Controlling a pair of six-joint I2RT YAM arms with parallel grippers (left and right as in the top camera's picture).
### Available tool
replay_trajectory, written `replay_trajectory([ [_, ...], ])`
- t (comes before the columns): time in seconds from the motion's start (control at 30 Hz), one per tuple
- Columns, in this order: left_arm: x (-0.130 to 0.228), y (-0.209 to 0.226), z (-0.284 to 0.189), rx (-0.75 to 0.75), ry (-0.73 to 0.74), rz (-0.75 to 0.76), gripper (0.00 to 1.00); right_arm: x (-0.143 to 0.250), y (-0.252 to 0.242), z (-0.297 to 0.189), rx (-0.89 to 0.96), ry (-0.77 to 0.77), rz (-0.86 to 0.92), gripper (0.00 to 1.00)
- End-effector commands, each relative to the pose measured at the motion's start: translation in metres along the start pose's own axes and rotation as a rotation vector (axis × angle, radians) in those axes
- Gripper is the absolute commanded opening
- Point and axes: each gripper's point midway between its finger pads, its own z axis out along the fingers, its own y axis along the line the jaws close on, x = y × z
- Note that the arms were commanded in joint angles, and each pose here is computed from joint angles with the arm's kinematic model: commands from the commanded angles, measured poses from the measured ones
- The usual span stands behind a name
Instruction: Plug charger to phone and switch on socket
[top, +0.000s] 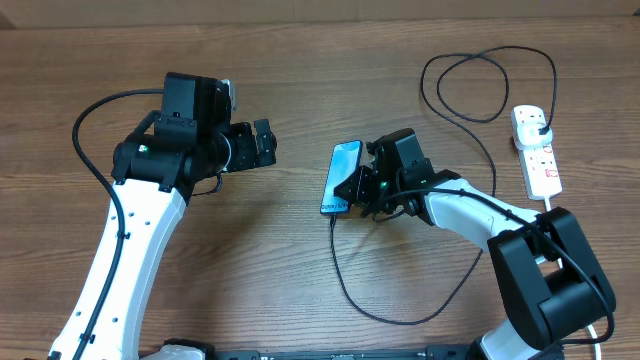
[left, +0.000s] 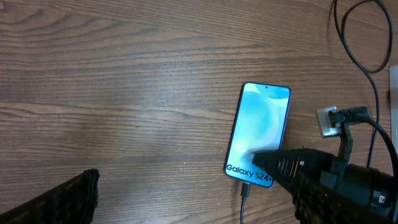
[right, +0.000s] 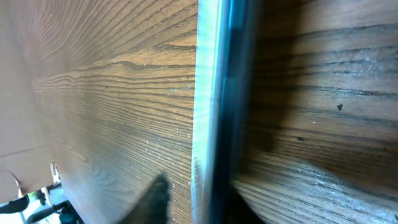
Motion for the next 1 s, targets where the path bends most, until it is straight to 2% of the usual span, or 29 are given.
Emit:
replay_trajectory([
  [0.0, -0.005, 0.001, -0.006, -0.007, -0.026, 0.005, 0.99, -0.006, 0.009, -0.002, -0.024, -0.011, -0.012, 0.34],
  [0.27, -0.005, 0.001, -0.006, -0.007, -0.026, 0.005, 1.0, -0.007, 0.003, -0.002, 0.003, -0.021, 0.037, 0.4],
  [0.43, -0.005, 0.001, -0.006, -0.007, -0.026, 0.005, 1.0, -0.007, -0.002, -0.002, 0.029, -0.027, 0.079, 0.49],
  [0.7, -0.005, 0.001, -0.006, -0.007, -0.026, 0.005, 1.0, -0.008, -0.017, -0.003, 0.102, -0.058, 0.196, 0.51],
  [0.83, -0.005, 0.001, -0.006, -0.007, -0.026, 0.005, 1.0, -0.011, -0.019, -0.007, 0.117, -0.056, 0.213, 0.61],
  [0.97, -0.005, 0.001, -0.006, -0.007, -0.026, 0.005, 0.99, -0.024, -0.031, -0.027, 0.225, -0.076, 0.237, 0.65],
])
